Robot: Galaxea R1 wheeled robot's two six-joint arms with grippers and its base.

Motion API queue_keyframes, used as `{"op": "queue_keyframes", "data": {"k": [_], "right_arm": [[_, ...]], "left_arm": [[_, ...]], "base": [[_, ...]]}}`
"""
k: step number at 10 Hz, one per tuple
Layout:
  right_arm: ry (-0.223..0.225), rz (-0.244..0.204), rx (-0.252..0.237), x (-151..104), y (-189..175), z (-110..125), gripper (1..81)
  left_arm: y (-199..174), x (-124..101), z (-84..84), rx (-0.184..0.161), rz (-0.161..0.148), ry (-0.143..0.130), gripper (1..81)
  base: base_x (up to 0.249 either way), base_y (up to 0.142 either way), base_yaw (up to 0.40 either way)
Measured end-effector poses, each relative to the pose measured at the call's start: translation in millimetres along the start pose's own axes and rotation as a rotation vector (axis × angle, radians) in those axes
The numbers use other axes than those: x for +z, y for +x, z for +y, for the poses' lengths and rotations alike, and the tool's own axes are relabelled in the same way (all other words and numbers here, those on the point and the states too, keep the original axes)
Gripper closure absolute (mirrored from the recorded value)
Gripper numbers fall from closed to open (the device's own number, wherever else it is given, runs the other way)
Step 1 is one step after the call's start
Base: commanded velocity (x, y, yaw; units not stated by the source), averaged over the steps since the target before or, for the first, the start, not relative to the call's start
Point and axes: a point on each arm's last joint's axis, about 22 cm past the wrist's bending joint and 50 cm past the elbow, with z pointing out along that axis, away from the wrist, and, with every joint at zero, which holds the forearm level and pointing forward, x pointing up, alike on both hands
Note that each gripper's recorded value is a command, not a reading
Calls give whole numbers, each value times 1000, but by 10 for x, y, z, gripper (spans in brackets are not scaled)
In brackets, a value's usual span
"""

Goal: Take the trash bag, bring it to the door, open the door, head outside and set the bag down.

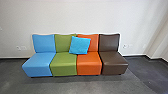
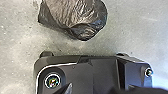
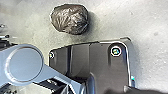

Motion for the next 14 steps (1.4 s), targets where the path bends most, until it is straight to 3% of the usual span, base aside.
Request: {"op": "queue_keyframes", "data": {"k": [2, 3, 4, 6, 7, 9, 10, 14], "right_arm": [[1, 24, -14, -54, 145, 47, 10], [0, 33, -14, -42, 198, 83, 10], [9, 43, -15, 9, 252, 73, 10], [10, 68, -11, 35, 370, 139, 10], [5, 86, -14, 52, 441, 202, 10], [23, 100, -22, 168, 516, 195, 10], [26, 89, -16, 238, 507, 219, 10], [7, 36, 23, 519, 517, 513, 10]], "left_arm": [[324, 29, 42, -9, 21, -13, 10], [459, 42, 68, -36, 28, -26, 10], [607, 47, 77, -78, 41, -39, 10], [846, 43, 11, -195, 71, -68, 10], [942, 63, -18, -225, 88, -77, 10], [1148, 129, -27, -219, 117, -84, 10], [1194, 199, -62, -220, 115, -83, 10], [1192, 675, -286, -245, 67, -70, 10]], "base": [[0, 0, 0], [0, 0, 0], [0, 0, 0], [0, 0, 0], [0, 0, 0], [0, 0, 0], [0, 0, 0], [0, 0, 0]]}}
